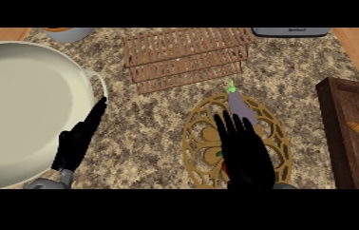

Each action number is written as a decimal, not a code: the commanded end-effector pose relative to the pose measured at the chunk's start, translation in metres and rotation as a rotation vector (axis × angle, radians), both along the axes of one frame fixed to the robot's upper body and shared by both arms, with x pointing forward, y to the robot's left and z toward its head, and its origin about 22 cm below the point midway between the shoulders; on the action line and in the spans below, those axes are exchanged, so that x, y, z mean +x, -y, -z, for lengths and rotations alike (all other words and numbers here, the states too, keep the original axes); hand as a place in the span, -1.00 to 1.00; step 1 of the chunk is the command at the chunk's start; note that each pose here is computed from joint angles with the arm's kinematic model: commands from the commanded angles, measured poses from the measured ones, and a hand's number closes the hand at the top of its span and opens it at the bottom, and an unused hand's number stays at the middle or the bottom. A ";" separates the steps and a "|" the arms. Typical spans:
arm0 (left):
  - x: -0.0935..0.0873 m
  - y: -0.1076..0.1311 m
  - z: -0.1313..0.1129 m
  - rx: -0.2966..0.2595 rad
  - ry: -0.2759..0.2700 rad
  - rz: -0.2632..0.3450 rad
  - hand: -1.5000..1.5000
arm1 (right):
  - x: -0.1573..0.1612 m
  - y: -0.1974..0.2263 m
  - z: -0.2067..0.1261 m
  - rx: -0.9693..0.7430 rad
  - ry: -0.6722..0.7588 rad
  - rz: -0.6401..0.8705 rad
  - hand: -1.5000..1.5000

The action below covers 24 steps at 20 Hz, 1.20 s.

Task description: Pick the bell pepper from the placemat and place it in the tiered shelf

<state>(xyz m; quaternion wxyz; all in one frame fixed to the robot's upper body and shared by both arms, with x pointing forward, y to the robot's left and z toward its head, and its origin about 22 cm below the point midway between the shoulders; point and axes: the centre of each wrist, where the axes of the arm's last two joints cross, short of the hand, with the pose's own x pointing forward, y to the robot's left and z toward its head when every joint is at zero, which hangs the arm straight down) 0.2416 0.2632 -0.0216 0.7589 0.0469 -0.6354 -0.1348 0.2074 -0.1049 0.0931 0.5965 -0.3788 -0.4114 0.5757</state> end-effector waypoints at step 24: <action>0.009 -0.011 0.011 0.021 -0.063 -0.035 0.00 | 0.025 0.012 0.046 -0.189 -0.095 0.000 1.00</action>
